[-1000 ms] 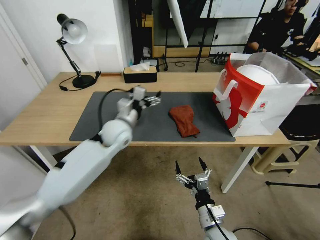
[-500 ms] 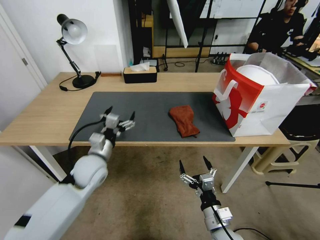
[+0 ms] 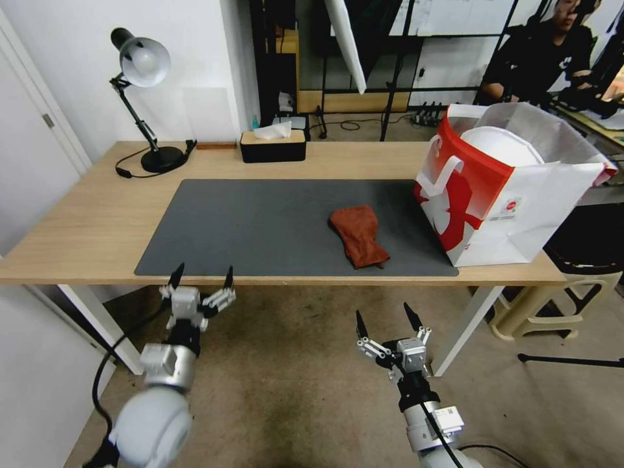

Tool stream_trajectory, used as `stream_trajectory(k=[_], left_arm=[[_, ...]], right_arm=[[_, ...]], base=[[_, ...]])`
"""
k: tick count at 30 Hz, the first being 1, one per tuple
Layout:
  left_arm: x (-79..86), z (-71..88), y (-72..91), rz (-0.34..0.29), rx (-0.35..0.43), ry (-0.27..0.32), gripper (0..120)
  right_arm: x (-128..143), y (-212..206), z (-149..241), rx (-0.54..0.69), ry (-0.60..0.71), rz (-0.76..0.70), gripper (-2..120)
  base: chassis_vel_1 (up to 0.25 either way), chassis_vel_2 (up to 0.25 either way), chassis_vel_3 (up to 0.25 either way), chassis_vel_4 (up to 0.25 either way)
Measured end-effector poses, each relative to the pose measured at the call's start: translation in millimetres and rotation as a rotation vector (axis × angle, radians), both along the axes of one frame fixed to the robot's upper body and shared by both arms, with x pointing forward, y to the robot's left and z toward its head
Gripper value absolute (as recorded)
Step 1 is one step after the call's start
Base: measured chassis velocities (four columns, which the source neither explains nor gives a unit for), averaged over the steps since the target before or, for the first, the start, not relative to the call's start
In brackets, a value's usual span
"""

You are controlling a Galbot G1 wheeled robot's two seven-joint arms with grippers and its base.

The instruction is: Sweep shrimp from table into container with towel, then put container into takeout bag.

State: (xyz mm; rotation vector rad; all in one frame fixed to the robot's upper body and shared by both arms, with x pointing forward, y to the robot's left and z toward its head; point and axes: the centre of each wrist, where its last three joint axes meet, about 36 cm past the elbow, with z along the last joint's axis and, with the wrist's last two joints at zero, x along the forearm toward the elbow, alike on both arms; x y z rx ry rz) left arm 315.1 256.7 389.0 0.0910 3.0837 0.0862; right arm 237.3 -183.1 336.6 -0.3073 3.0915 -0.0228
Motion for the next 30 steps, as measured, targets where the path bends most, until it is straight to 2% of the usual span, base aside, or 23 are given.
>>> stream_trajectory(k=[1, 3, 4, 7, 8, 11, 15, 30], left_arm=[[0.0, 0.0, 0.0, 0.000, 0.000, 0.000, 100], [-22.9, -13.3, -4.0, 0.035, -0.021, 0.021, 100], [-22.9, -13.3, -4.0, 0.035, -0.021, 0.021, 100], [-43.7, -34.0, -6.7, 0.068, -0.040, 0.044, 100], [-43.7, -34.0, -6.7, 0.068, -0.040, 0.044, 100], [-57.5, -47.5, -12.8, 0.050, -0.038, 0.053, 100], [-60.3, -54.2, -18.0, 0.034, -0.031, 0.035, 100], [-58.7, -53.9, -20.5, 0.018, -0.024, 0.029, 100]], right_arm=[[0.0, 0.0, 0.0, 0.000, 0.000, 0.000, 100], [1.2, -2.0, 0.5, -0.006, -0.004, -0.014, 100], [1.2, -2.0, 0.5, -0.006, -0.004, -0.014, 100], [3.0, -5.5, 1.8, -0.013, -0.012, -0.043, 100], [3.0, -5.5, 1.8, -0.013, -0.012, -0.043, 100], [1.1, -10.3, 2.0, -0.021, -0.017, -0.077, 100], [-1.9, -9.4, 2.5, -0.016, -0.020, -0.092, 100], [-3.4, -9.0, 4.5, -0.012, -0.026, -0.099, 100]], base=[[0.000, 0.000, 0.000, 0.000], [0.000, 0.000, 0.000, 0.000], [0.000, 0.000, 0.000, 0.000], [0.000, 0.000, 0.000, 0.000], [0.000, 0.000, 0.000, 0.000], [0.000, 0.000, 0.000, 0.000], [0.000, 0.000, 0.000, 0.000], [0.000, 0.000, 0.000, 0.000]])
